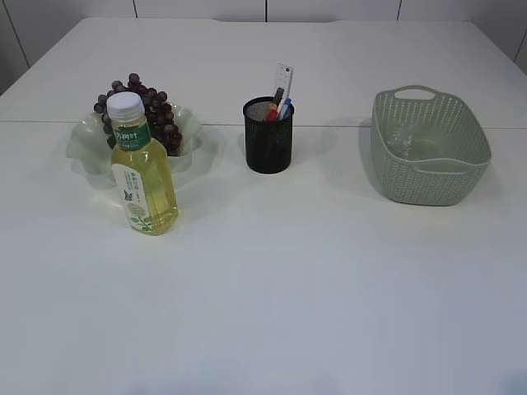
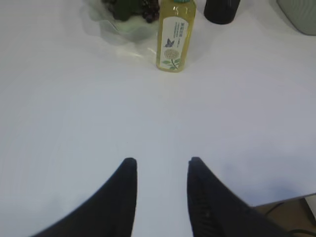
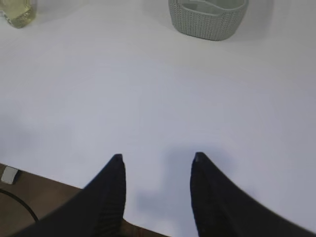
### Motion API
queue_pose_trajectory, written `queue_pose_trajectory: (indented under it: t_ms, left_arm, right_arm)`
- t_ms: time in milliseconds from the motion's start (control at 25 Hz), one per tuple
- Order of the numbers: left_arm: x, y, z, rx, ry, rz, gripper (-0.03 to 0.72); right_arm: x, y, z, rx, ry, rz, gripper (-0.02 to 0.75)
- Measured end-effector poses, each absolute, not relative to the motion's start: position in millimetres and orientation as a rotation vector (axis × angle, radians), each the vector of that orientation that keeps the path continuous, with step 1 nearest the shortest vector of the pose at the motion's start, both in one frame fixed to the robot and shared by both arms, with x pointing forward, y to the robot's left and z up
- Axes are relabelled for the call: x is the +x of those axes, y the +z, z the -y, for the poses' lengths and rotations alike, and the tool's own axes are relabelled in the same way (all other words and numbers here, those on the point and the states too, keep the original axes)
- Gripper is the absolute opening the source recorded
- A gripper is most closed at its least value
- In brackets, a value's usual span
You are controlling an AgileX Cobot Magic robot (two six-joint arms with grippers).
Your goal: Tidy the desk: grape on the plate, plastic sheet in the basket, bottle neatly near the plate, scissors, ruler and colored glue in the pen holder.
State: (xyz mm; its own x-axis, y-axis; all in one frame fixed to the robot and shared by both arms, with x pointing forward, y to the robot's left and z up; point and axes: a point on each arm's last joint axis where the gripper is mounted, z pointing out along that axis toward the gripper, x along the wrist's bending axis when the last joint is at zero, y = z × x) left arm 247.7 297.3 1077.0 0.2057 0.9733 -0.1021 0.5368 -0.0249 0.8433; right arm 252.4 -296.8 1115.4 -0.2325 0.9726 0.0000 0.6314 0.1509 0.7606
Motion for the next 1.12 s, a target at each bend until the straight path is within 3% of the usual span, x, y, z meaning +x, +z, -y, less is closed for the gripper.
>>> queue_pose_trajectory:
  t_ms: [440, 1120]
  left_arm:
    - [229, 1060, -306, 1.645, 0.756, -1.417, 0.259]
    - [232, 1057, -308, 1.651, 0.802, -1.426, 0.26]
  right_arm:
    - [200, 1086, 301, 1.387, 1.147, -1.851, 0.349]
    - [219, 1048, 297, 1.398, 1.046, -1.935, 0.349]
